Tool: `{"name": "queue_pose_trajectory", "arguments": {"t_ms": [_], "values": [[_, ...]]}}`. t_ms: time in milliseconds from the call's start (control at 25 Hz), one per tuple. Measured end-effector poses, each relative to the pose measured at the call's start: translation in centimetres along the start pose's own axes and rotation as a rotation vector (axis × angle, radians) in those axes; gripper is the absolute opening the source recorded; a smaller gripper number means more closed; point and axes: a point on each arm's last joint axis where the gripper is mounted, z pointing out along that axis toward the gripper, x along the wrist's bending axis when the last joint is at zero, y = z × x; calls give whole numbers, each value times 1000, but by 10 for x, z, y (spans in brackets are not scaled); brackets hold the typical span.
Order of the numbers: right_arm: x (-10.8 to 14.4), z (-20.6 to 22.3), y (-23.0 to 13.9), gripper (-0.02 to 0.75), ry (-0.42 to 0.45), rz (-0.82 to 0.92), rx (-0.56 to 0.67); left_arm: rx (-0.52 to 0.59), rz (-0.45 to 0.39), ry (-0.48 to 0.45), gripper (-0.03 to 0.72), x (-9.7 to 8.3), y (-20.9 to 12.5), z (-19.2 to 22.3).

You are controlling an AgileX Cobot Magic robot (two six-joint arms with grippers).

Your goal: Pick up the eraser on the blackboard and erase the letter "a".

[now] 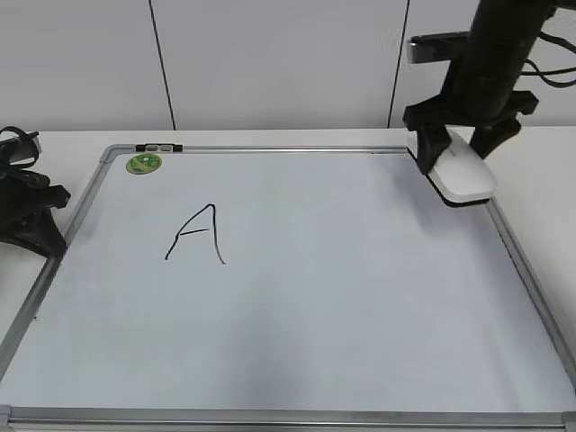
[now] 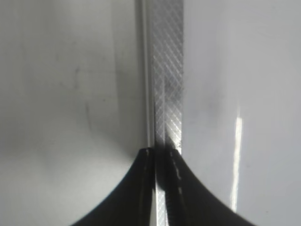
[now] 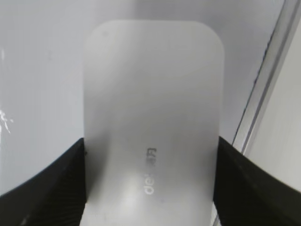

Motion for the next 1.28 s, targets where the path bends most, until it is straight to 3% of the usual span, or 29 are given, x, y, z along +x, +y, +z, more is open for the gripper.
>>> {"name": "queue_pose_trajectory", "arguments": {"t_ms": [480,800,1280], "values": [[-36,22,-53,533,-5,147,62,0,-1,-1,31,0,0,0],[-47,37,-56,533,-3,211,2,0,-1,-1,31,0,0,0],[-50,75,-52,533,-3,218,27,0,-1,-1,31,0,0,0]]}}
